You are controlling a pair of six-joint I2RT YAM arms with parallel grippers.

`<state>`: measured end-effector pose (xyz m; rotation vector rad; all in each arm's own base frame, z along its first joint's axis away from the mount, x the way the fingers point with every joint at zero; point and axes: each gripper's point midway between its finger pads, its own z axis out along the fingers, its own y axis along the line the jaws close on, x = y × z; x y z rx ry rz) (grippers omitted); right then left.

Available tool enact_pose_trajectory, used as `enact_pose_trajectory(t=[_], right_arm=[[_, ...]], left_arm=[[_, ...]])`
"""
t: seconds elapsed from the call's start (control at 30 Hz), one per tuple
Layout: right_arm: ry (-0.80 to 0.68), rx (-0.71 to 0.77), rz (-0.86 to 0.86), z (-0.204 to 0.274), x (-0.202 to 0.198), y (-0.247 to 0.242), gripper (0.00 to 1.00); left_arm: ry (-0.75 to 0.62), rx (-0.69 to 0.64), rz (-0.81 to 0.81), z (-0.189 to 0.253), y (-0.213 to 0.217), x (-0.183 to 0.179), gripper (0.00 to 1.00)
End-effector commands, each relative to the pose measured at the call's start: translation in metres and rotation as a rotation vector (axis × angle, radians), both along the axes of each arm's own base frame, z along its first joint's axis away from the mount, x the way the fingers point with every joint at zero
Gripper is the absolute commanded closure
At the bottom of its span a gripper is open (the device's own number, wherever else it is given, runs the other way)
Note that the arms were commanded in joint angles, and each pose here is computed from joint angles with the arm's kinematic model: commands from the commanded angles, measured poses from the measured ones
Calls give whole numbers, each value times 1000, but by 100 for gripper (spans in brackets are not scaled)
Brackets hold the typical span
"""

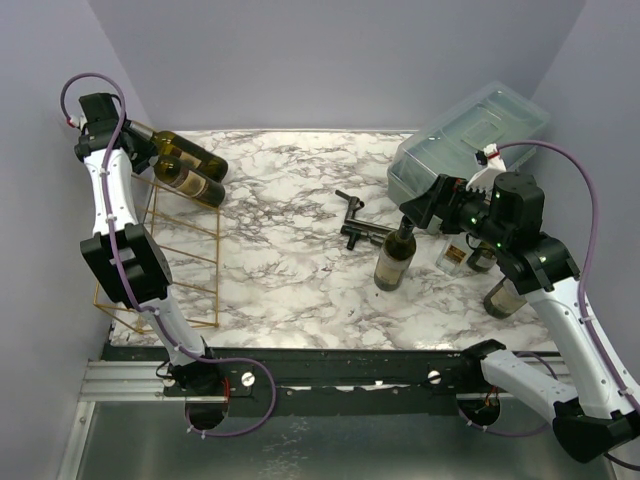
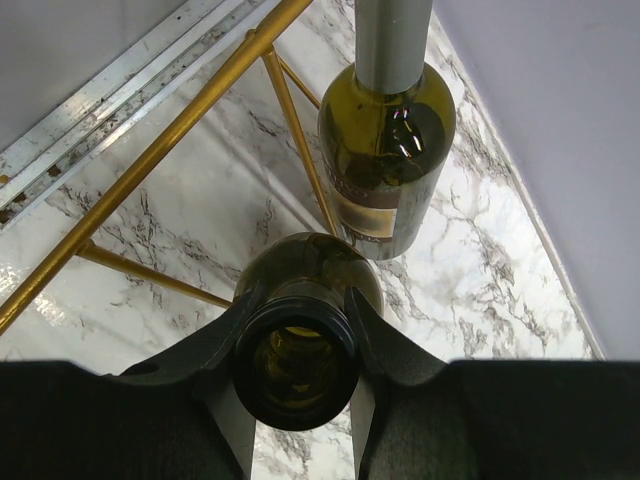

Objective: Put the wine bottle on the wine rack

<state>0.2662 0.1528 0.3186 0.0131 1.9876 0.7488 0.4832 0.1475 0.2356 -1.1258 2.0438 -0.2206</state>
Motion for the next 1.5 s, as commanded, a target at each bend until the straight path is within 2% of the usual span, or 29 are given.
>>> enact_pose_trajectory(t=[0.0, 0.27, 0.37, 0.53, 0.8, 1.0, 1.23, 1.47], right_arm=[[-15, -11, -3, 0, 2, 0, 0], [-18, -11, -3, 1, 1, -1, 0], [-19, -11, -4, 1, 1, -1, 0], [-10, -10, -2, -5, 0, 0, 0], [-14, -2, -6, -3, -2, -1, 0], [-36, 10, -10, 5, -4, -2, 0], [-32, 19, -5, 9, -7, -2, 0], [-28, 10, -9, 15, -10, -4, 0]], left_arm=[[-19, -48, -25, -1, -7, 7, 93], [-1, -37, -1, -6, 1, 1, 63], [12, -24, 19, -9, 7, -2, 57], [30, -20, 16, -17, 10, -2, 51], [66, -31, 27, -33, 13, -6, 50], [64, -31, 31, -31, 13, -8, 36], [21, -36, 11, -9, 5, -14, 23], [-48, -84, -67, 20, -28, -26, 17]])
